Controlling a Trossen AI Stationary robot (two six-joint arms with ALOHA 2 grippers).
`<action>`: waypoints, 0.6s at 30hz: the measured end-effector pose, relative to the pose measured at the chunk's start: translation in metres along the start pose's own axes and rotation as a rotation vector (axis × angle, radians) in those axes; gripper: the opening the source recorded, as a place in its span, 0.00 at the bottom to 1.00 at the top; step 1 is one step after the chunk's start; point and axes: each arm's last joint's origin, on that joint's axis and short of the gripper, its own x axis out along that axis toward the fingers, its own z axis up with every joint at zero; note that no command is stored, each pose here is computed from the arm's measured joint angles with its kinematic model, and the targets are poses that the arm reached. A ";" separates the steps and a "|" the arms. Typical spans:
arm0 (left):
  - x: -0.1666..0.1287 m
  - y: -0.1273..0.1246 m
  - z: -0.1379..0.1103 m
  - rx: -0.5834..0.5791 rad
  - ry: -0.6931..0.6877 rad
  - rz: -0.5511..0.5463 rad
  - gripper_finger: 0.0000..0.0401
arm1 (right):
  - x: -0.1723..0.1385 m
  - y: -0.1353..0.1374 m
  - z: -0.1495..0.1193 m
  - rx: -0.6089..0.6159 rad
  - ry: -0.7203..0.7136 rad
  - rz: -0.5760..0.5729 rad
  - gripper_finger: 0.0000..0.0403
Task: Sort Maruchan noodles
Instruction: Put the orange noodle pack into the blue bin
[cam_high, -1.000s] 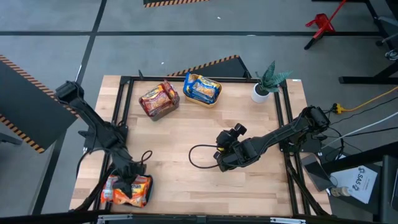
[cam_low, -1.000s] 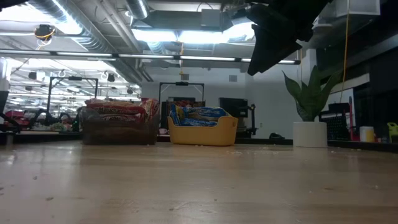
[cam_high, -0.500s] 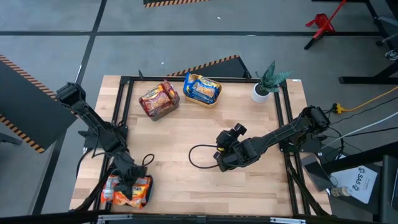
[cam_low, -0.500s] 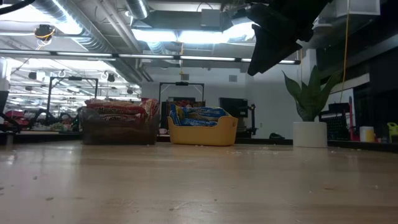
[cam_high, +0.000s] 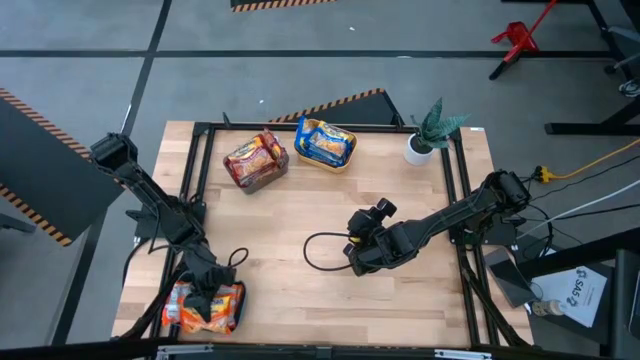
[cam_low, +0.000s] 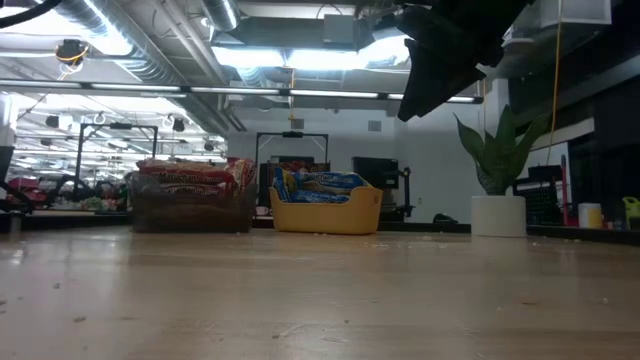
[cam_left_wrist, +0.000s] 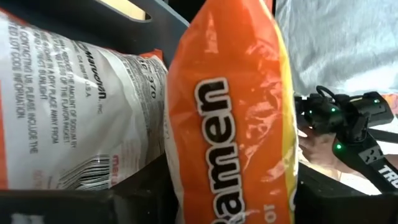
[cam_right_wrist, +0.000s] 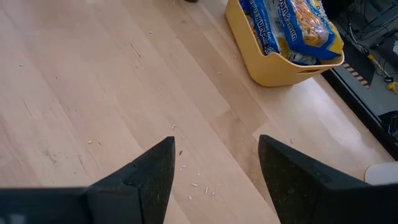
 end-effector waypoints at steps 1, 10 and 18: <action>0.000 0.000 0.000 0.000 0.000 0.001 0.45 | 0.000 0.000 0.000 0.000 0.000 0.000 0.55; -0.003 0.001 0.001 -0.029 0.095 -0.031 0.45 | 0.000 0.000 0.000 0.000 -0.001 -0.001 0.55; -0.008 0.004 0.012 0.017 0.015 -0.024 0.45 | 0.000 0.000 0.000 0.000 -0.002 -0.001 0.55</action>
